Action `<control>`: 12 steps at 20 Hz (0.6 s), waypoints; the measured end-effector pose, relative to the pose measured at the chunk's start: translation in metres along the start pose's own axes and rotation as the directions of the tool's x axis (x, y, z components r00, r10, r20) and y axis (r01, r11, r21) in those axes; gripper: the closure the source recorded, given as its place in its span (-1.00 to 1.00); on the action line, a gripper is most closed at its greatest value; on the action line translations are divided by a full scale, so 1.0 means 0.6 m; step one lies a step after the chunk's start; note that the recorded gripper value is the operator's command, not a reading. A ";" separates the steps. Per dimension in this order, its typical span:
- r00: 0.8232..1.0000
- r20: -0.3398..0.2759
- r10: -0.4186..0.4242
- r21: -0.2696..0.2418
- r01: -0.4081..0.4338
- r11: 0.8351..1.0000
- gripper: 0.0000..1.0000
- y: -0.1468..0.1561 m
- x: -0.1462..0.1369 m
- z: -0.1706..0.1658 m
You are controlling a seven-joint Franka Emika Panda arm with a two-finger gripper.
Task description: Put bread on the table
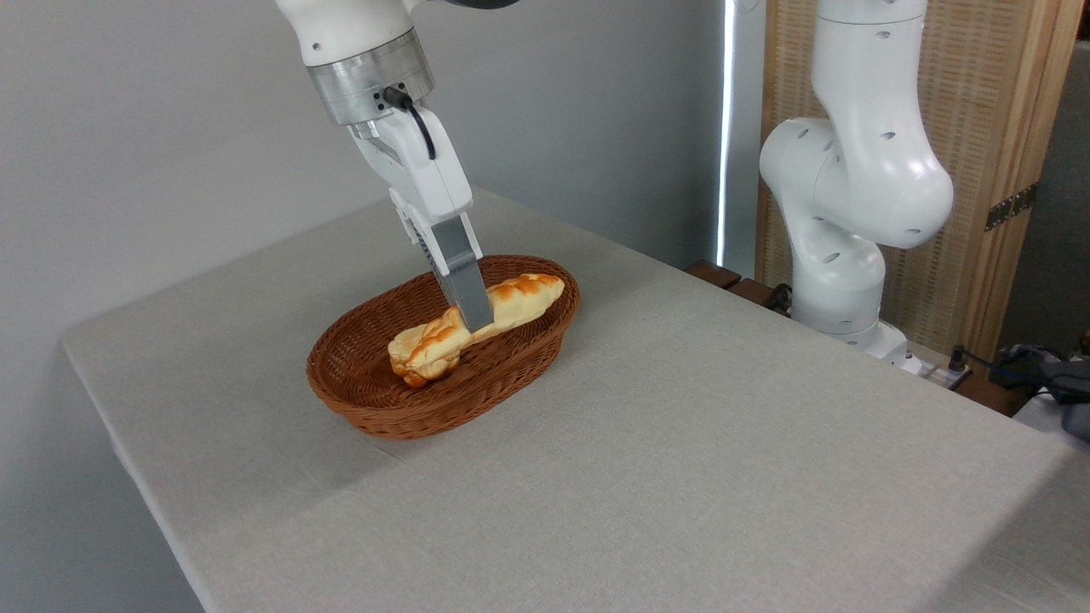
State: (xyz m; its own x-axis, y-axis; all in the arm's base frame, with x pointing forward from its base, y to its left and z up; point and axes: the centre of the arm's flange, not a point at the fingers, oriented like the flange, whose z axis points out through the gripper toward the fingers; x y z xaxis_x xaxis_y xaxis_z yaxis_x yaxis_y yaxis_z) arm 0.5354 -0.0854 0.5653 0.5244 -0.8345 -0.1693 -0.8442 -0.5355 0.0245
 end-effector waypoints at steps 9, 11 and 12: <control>1.000 -0.010 -0.027 0.004 0.027 1.000 -1.00 -0.013 -0.026 -0.008; 0.999 -0.011 -0.034 0.003 0.034 0.999 -1.00 -0.017 -0.030 -0.008; 0.999 -0.011 -0.036 0.003 0.036 0.999 -1.00 -0.018 -0.032 -0.007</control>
State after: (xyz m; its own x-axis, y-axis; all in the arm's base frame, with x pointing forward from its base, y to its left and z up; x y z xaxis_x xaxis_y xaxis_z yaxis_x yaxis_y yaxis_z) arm 0.5352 -0.0642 0.5726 0.5554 -0.8161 -0.1594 -0.8252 -0.5647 0.0158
